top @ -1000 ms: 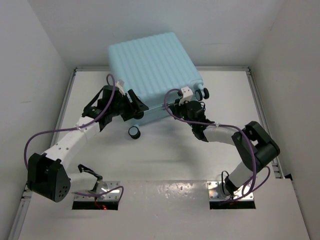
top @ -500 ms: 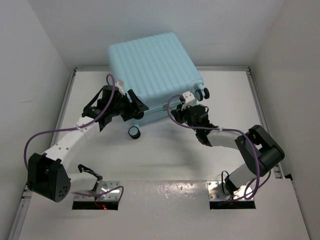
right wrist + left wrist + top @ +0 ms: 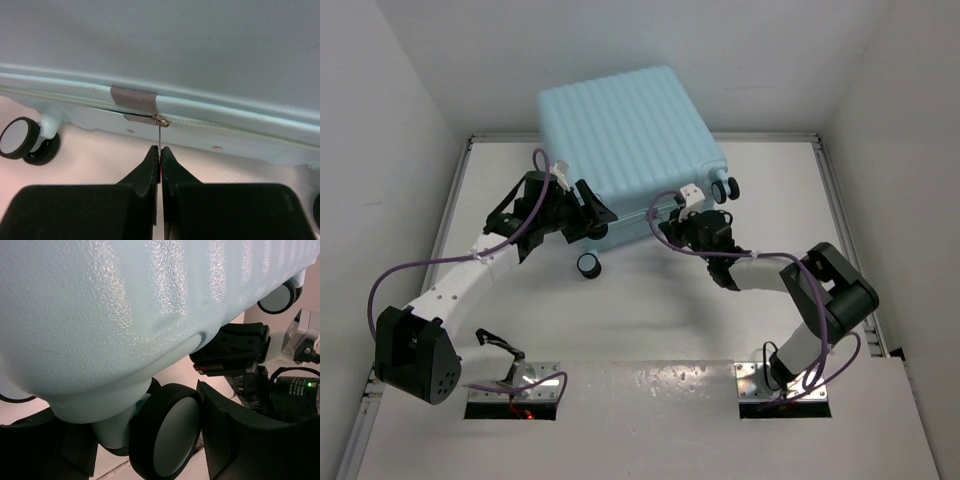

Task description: Pack the luggage

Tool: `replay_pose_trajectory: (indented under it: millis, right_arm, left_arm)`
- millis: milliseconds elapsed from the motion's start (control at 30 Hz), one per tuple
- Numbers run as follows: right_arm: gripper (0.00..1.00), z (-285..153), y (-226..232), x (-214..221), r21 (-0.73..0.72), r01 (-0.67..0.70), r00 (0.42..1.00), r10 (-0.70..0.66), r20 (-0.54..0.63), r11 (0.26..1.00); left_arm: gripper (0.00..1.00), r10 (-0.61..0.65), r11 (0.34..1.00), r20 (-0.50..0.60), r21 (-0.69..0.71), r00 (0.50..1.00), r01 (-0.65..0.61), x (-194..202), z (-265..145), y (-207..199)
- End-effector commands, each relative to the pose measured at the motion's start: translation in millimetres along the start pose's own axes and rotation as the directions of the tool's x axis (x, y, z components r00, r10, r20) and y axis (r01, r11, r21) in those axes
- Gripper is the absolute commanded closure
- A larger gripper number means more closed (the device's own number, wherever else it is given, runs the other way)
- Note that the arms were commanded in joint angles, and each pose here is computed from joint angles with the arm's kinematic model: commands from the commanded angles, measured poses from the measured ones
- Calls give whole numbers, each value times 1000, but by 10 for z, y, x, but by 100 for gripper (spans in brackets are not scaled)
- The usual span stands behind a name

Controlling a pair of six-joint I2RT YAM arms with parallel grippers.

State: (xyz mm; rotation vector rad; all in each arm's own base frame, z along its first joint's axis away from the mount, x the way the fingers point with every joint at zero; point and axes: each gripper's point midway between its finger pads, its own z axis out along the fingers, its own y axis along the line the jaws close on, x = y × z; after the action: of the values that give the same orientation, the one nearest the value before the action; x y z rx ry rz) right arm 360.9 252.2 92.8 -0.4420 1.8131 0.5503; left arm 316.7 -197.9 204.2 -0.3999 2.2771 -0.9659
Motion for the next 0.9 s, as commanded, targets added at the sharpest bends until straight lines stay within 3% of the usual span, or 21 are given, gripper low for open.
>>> replay_pose_trajectory:
  millis: [0, 867]
  right_arm:
    - [100, 164, 87, -221, -47, 13, 999, -11, 49, 999]
    - [95, 446, -9, -514, 34, -36, 993, 32, 114, 999]
  left_arm:
    - [100, -38, 993, -16, -114, 999, 36, 57, 106, 351]
    - [100, -47, 992, -23, -119, 999, 44, 51, 146, 393]
